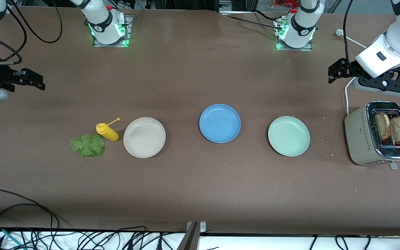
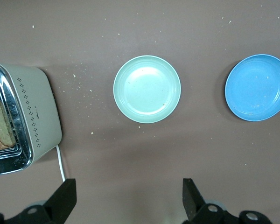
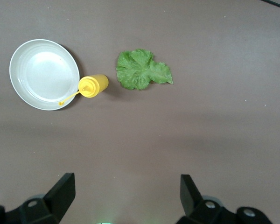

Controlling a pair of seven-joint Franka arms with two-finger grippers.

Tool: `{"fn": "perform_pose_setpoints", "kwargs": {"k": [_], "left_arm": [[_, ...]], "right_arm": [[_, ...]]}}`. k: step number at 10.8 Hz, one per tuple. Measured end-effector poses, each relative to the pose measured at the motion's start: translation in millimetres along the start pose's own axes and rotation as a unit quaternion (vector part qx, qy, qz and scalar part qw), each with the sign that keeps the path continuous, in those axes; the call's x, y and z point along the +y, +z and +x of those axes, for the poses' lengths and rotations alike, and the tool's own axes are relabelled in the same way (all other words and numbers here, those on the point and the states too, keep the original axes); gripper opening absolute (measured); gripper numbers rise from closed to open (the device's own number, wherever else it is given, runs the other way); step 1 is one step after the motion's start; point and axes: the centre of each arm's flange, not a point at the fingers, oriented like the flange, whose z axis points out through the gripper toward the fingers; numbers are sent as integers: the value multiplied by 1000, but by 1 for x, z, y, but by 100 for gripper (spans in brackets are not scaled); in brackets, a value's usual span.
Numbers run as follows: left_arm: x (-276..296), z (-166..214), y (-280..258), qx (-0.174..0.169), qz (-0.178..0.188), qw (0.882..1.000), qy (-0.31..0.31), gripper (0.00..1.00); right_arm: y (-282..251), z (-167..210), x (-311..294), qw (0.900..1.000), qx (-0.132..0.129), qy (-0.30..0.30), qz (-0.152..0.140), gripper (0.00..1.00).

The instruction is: Make sandwich in blue plate with both arms

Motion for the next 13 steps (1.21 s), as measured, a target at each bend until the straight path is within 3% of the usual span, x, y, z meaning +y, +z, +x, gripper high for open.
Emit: {"fn": "perform_pose_setpoints", "kwargs": {"k": [13], "left_arm": [[0,0,0,0,0,1000,0,100]], "right_arm": [[-20,-1,4,1000,22,0,4,100]]}}
